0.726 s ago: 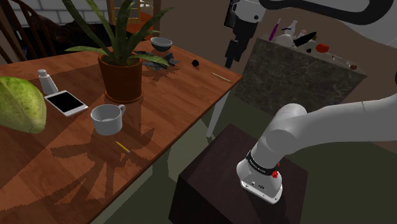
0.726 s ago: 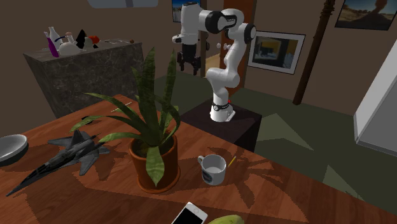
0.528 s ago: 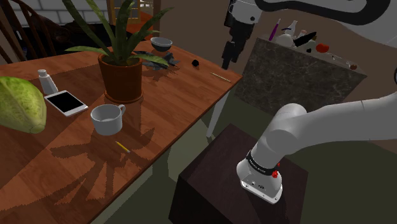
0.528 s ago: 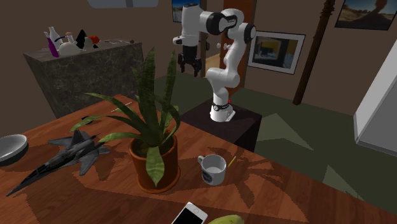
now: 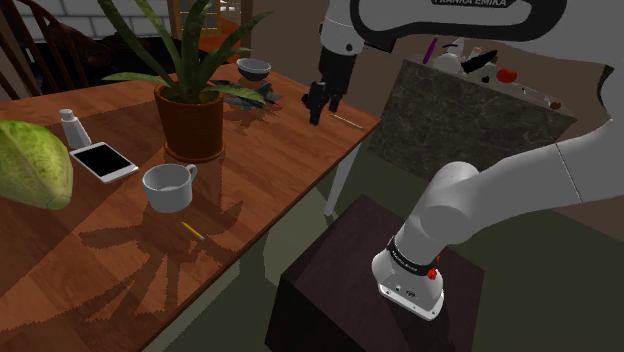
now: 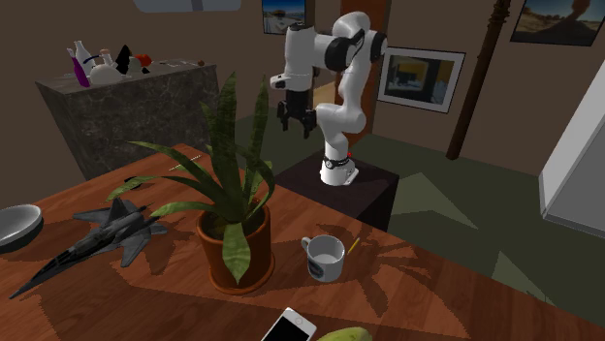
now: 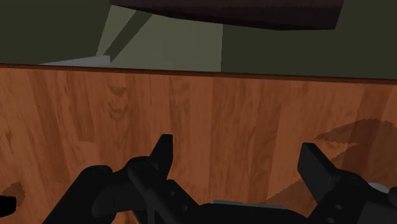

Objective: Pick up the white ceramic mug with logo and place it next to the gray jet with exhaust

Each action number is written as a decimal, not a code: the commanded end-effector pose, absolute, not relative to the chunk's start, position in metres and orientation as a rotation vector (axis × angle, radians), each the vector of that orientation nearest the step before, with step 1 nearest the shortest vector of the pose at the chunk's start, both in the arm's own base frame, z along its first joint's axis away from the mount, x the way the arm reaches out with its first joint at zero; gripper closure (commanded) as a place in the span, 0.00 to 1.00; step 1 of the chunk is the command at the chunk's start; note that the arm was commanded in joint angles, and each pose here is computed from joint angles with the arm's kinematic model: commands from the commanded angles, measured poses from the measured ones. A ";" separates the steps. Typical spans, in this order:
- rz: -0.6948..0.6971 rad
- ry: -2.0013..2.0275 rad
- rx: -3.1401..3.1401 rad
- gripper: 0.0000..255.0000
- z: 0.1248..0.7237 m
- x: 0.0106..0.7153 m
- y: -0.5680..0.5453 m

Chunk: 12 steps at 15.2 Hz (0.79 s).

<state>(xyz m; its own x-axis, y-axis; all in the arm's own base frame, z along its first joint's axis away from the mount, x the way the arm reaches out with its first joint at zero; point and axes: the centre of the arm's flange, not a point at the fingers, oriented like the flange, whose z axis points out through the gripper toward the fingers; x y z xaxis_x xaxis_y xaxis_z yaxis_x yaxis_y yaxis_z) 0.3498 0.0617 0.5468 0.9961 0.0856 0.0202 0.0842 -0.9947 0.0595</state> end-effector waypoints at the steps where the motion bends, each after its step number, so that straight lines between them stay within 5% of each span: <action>1: 0.039 0.130 3.081 0.00 0.539 0.361 0.084; 12: 0.053 0.129 3.084 0.00 0.482 0.427 0.199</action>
<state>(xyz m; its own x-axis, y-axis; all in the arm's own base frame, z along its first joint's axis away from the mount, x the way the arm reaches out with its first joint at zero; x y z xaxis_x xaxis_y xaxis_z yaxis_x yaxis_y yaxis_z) 0.4195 0.1857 0.4862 0.9959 0.0853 0.0308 0.0834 -0.9948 0.0580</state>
